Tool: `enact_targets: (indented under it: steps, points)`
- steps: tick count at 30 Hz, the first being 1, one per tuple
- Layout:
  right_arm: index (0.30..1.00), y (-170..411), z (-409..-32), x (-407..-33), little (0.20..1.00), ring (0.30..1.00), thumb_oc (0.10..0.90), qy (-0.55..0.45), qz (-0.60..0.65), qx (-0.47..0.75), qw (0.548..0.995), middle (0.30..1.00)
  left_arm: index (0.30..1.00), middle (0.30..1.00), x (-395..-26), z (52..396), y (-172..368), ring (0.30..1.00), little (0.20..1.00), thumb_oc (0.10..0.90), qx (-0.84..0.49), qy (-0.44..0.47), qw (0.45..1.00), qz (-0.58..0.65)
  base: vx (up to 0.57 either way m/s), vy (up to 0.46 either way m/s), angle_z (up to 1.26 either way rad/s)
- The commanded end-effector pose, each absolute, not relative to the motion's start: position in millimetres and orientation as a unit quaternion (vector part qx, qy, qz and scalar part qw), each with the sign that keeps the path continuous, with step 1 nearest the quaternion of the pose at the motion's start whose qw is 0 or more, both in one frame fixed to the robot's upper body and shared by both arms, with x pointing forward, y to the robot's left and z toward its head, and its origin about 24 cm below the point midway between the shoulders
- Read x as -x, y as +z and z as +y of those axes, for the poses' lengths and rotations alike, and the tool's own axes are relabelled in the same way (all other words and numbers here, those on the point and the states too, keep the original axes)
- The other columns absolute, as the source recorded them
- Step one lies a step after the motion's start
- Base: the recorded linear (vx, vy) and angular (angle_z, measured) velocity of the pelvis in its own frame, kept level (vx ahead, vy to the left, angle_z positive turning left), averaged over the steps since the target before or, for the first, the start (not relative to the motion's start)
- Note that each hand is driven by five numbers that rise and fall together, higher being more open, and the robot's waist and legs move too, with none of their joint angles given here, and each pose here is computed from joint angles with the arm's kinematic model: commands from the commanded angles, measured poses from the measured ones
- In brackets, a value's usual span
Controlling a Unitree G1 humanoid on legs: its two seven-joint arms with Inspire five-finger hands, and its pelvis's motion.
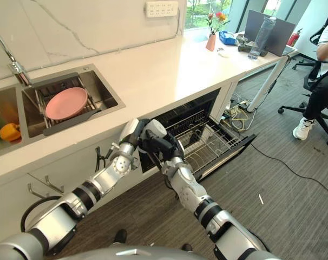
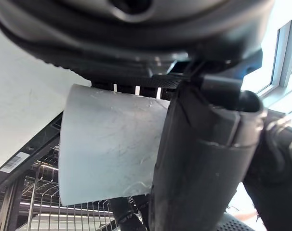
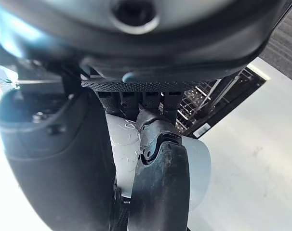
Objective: Place the dishes in the dishwasher.
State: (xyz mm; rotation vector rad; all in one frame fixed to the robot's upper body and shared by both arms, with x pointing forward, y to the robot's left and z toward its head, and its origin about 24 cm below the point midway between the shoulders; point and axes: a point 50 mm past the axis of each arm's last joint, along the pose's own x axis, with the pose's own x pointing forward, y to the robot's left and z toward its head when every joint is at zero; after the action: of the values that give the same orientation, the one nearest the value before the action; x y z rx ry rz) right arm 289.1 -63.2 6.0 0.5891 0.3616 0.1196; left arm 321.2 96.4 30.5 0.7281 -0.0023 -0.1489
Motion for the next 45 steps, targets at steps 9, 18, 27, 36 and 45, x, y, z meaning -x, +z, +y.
enact_targets:
  steps: [9,18,27,36,45]
  points:
    - [0.300,132.0,-41.1,-324.6,0.300,0.300,0.400,0.100,-0.060,-0.424,0.898,0.300,0.900,0.900,-318.5,-18.7,96.9,0.900,0.900,0.800,-0.287,-0.258,0.908,-0.165,0.00,0.000,0.00]
    - [0.300,134.3,-126.5,-337.2,0.300,0.300,0.400,-0.095,-0.138,-0.361,0.917,0.300,0.900,0.900,-280.3,42.2,73.8,0.900,0.900,0.800,-0.154,-0.294,0.938,-0.099,0.01,-0.006,0.06]
    - [0.300,110.6,-194.2,-334.8,0.300,0.300,0.400,-0.169,-0.129,-0.234,0.949,0.300,0.900,0.900,-209.6,141.0,-14.5,0.900,0.900,0.800,-0.024,-0.255,0.953,0.163,0.02,-0.006,0.10]
    - [0.300,78.9,-248.0,-341.7,0.300,0.300,0.400,-0.150,-0.021,0.041,0.988,0.300,0.900,0.900,-149.6,209.8,-65.2,0.900,0.900,0.800,-0.073,-0.211,0.922,0.317,0.00,0.004,0.21]
    - [0.300,70.0,-289.2,-341.6,0.300,0.300,0.400,-0.166,0.057,0.218,0.960,0.300,0.900,0.900,-109.0,243.7,-100.7,0.900,0.900,0.800,-0.163,-0.141,0.891,0.400,-0.04,0.010,0.12]
